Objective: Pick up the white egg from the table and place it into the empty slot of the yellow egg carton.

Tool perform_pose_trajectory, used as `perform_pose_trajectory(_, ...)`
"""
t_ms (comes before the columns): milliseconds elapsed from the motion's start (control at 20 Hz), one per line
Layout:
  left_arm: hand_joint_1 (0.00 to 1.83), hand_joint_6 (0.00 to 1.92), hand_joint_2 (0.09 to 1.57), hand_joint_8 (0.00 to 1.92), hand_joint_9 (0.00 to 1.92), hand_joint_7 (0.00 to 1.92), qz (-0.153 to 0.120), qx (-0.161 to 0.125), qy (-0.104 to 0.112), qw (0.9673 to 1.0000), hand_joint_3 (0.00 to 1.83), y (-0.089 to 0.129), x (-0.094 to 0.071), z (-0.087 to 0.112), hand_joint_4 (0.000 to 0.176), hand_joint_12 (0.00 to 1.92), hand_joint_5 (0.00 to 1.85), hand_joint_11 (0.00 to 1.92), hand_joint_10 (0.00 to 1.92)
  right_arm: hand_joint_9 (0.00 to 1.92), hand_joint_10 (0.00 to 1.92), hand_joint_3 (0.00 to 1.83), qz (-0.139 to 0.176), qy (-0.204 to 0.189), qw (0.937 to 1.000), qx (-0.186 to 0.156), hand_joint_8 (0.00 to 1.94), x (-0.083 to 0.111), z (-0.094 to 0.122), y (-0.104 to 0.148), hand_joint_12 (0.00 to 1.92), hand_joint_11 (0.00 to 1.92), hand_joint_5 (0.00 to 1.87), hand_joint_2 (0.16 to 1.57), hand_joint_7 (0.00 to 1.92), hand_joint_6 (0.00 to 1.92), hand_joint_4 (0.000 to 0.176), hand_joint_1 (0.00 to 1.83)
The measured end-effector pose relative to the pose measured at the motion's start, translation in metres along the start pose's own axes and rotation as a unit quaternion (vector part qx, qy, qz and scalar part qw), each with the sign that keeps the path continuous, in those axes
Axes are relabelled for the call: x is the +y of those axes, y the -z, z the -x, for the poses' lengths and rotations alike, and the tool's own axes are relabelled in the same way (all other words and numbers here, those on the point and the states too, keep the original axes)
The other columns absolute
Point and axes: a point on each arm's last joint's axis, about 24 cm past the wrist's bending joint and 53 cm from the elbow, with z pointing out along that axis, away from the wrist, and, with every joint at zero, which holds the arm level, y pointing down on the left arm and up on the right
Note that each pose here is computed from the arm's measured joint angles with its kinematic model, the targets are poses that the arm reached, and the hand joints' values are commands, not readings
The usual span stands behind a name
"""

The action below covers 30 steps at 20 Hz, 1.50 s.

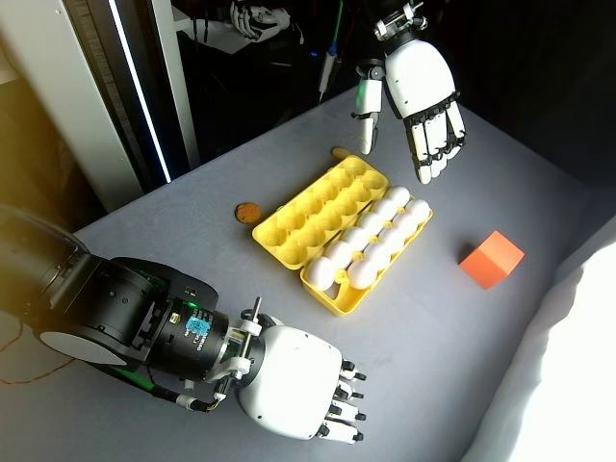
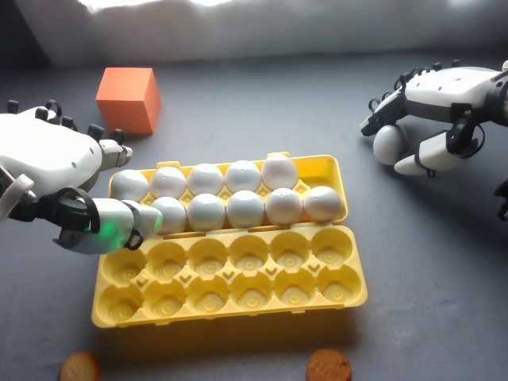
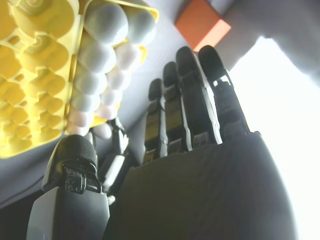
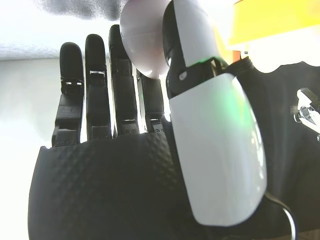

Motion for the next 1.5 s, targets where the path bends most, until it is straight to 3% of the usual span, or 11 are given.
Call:
perform_pose_trajectory(300, 0.0, 0.0, 1.27, 0.0, 0.45, 0.41, 0.0, 0.0, 0.0, 1.0, 0.0, 0.0, 0.0, 0.0, 0.0, 1.1, 0.3, 0.0, 0.01, 0.26, 0.81, 0.0, -0.001, 0.001, 1.0, 0.001, 0.06, -0.002, -0.002, 0.0, 1.36, 0.0, 0.63, 1.09, 0.64, 0.05, 0.0, 1.14)
perform_pose_trajectory(400, 0.0, 0.0, 1.27, 0.0, 0.42, 0.38, 0.0, 0.0, 0.0, 1.0, 0.0, 0.0, 0.0, 0.0, 0.0, 1.06, 0.27, 0.0, 0.0, 0.33, 1.06, 0.0, 0.002, 0.001, 1.0, -0.001, 0.53, -0.001, -0.001, 0.0, 1.51, 0.0, 0.74, 1.12, 0.66, 0.2, 0.0, 1.15)
perform_pose_trajectory(450, 0.0, 0.0, 1.27, 0.0, 0.41, 0.36, 0.0, 0.0, 0.0, 1.0, 0.0, 0.0, 0.0, 0.0, 0.0, 1.03, 0.25, 0.0, 0.0, 0.41, 1.16, 0.0, 0.004, 0.001, 1.0, -0.003, 1.23, 0.0, 0.0, 0.0, 1.65, 0.0, 0.72, 1.22, 0.75, 1.08, 0.0, 1.15)
perform_pose_trajectory(500, 0.0, 0.0, 1.27, 0.0, 0.41, 0.36, 0.0, 0.0, 0.0, 1.0, 0.0, 0.0, 0.0, 0.0, 0.0, 1.03, 0.25, 0.0, 0.0, 0.41, 1.16, 0.0, 0.005, 0.001, 1.0, -0.004, 1.23, 0.001, 0.001, 0.0, 1.65, 0.0, 0.72, 1.22, 0.75, 1.08, 0.0, 1.15)
perform_pose_trajectory(550, 0.0, 0.0, 1.28, 0.0, 0.4, 0.36, 0.0, 0.0, 0.0, 1.0, 0.0, 0.0, 0.0, 0.0, 0.0, 1.03, 0.23, 0.0, 0.0, 0.43, 1.2, 0.0, 0.006, 0.001, 1.0, -0.005, 1.41, 0.001, 0.001, 0.0, 1.7, 0.0, 0.68, 1.26, 0.74, 1.31, 0.0, 1.14)
perform_pose_trajectory(650, 0.0, 0.01, 1.26, 0.01, 0.45, 0.42, 0.0, -0.001, 0.0, 1.0, 0.0, 0.0, 0.0, 0.001, 0.0, 1.1, 0.29, 0.0, 0.01, 0.55, 1.3, 0.0, 0.002, 0.0, 1.0, -0.001, 1.45, 0.0, -0.001, 0.0, 1.68, 0.16, 0.82, 1.23, 0.73, 1.22, 0.0, 1.16)
perform_pose_trajectory(750, 0.0, 0.0, 1.26, 0.0, 0.45, 0.42, 0.0, -0.001, 0.0, 1.0, 0.0, 0.0, 0.0, 0.001, 0.0, 1.09, 0.28, 0.0, 0.01, 0.51, 1.35, 0.0, 0.001, 0.0, 1.0, 0.001, 1.51, -0.001, -0.002, 0.0, 1.71, 0.14, 0.8, 1.25, 0.68, 1.26, 0.0, 1.15)
perform_pose_trajectory(850, 0.0, 0.0, 1.27, 0.0, 0.41, 0.37, 0.0, -0.001, 0.0, 1.0, 0.0, 0.0, 0.0, 0.001, 0.0, 1.07, 0.25, 0.0, 0.0, 0.6, 1.57, 0.0, 0.001, 0.0, 1.0, 0.0, 1.44, -0.001, -0.002, 0.0, 1.73, 0.23, 0.79, 1.24, 0.72, 1.27, 0.0, 1.33)
perform_pose_trajectory(1050, 0.0, 0.0, 1.28, 0.01, 0.42, 0.39, -0.001, -0.002, -0.001, 1.0, 0.0, 0.0, -0.001, 0.001, 0.0, 1.08, 0.25, 0.0, 0.0, 0.62, 1.55, 0.0, 0.005, 0.0, 1.0, -0.003, 1.38, 0.002, 0.0, 0.0, 1.71, 0.25, 0.8, 1.23, 0.76, 1.26, 0.0, 1.33)
perform_pose_trajectory(1300, 0.0, 0.0, 1.28, 0.0, 0.43, 0.39, -0.002, -0.001, -0.001, 1.0, 0.0, 0.001, -0.002, 0.001, 0.0, 1.09, 0.26, 0.0, 0.0, 0.63, 1.57, 0.0, 0.038, -0.054, 0.9974, -0.03, 1.39, 0.029, 0.026, -0.001, 1.75, 0.25, 0.79, 1.23, 0.76, 1.25, 0.0, 1.33)
perform_pose_trajectory(1500, 0.0, 0.0, 1.29, 0.01, 0.43, 0.41, -0.002, -0.002, -0.001, 1.0, 0.0, 0.001, -0.002, 0.001, 0.0, 1.11, 0.29, 0.0, 0.0, 0.6, 1.43, 0.0, 0.057, -0.059, 0.9964, -0.025, 1.44, 0.047, 0.02, -0.001, 1.79, 0.28, 0.84, 1.21, 0.78, 1.13, 0.0, 1.18)
